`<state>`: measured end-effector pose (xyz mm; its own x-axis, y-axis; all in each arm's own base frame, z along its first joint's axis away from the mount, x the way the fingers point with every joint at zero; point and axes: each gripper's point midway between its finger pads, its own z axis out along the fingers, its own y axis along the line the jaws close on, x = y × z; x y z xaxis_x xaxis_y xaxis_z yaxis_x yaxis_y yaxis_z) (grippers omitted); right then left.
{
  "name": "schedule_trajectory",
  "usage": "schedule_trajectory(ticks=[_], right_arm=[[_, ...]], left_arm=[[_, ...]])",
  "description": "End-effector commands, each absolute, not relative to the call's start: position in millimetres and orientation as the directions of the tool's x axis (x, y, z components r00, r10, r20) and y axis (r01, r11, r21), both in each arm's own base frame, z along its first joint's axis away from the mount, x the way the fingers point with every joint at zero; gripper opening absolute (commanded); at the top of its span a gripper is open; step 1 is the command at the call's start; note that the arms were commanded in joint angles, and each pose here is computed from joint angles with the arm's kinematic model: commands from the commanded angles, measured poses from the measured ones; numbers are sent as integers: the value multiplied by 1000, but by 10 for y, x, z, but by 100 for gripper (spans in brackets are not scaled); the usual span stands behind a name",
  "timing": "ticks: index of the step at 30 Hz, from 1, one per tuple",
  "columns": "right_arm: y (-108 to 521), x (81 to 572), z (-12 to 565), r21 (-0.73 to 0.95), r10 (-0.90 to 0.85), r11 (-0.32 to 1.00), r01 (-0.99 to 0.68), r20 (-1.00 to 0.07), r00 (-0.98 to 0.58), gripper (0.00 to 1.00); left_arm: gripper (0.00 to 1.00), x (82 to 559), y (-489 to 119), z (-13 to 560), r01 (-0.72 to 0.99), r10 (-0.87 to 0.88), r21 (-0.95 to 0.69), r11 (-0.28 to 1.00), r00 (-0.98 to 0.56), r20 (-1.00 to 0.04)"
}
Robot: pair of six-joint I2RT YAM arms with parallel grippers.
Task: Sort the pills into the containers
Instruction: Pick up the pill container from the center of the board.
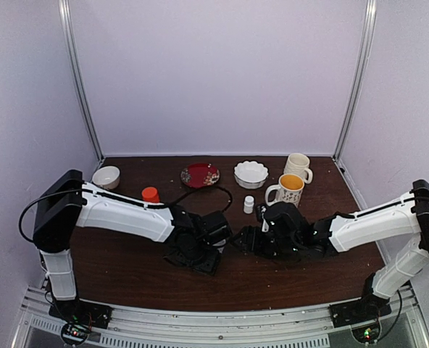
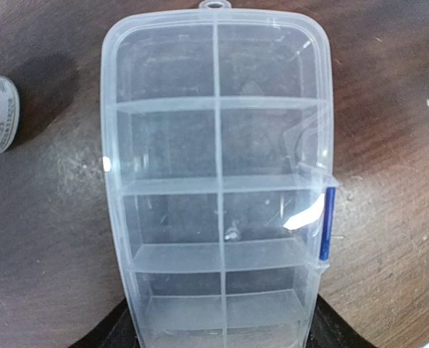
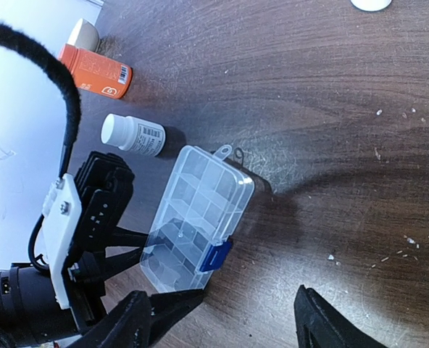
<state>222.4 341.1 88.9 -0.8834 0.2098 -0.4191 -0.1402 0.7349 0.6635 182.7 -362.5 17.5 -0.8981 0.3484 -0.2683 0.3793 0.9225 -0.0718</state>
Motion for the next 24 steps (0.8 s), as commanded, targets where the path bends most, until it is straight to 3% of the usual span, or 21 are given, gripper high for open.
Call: schedule_trajectory(ticks=[1, 6, 12, 18, 24], right_arm=[[3353, 2260, 983, 653, 215, 742, -151, -445, -869, 70], [3363, 2259, 1025, 652, 207, 741, -162, -450, -869, 71], [3499, 2203, 1116, 695, 183, 692, -198, -434, -882, 71], [3666, 2136, 1303, 759, 173, 604, -245, -424, -889, 71], [3821, 2082, 1325, 808, 167, 541, -234, -375, -912, 70]], left_arm=[[58, 1758, -3581, 81, 401, 372, -73, 913, -893, -255], [55, 1818, -3559, 293, 404, 353, -97, 909, -874, -334], [54, 1786, -3756, 655, 417, 263, -326, 849, -867, -423], [54, 1749, -3870, 753, 412, 201, -521, 748, -888, -413], [54, 1730, -3897, 780, 423, 183, -579, 697, -885, -427]])
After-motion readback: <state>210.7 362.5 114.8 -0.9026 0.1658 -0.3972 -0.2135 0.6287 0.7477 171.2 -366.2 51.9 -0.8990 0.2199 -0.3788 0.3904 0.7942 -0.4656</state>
